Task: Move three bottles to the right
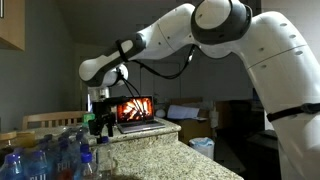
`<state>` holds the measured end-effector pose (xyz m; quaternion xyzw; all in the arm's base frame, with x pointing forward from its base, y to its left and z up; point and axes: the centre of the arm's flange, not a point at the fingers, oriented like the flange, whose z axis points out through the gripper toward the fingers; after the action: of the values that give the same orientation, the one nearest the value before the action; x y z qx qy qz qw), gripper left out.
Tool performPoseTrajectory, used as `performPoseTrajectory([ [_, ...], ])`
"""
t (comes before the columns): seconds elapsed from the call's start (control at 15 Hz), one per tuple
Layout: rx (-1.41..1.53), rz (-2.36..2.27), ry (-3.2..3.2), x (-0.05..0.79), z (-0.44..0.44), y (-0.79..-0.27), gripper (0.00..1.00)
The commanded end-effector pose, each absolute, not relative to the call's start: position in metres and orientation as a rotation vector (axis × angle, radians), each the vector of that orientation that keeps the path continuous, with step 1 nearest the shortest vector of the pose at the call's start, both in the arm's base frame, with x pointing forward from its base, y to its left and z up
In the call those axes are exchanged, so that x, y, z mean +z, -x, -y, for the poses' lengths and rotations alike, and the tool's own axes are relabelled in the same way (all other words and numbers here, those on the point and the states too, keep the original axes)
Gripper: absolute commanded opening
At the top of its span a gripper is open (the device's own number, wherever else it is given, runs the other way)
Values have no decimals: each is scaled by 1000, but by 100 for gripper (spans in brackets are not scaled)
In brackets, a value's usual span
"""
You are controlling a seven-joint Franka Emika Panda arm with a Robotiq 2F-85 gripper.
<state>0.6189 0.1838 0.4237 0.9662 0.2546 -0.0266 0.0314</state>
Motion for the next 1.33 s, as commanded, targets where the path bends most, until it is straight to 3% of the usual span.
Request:
performPoseTrajectory([
  [0.0, -77, -749, -3001, 421, -185, -624, 49],
  [0.4, -71, -735, -3005, 421, -185, -626, 12],
  [0.8, -35, -695, -2998, 443, -181, -621, 15],
  [1.27, 90, -146, -3090, 519, -132, -583, 15],
])
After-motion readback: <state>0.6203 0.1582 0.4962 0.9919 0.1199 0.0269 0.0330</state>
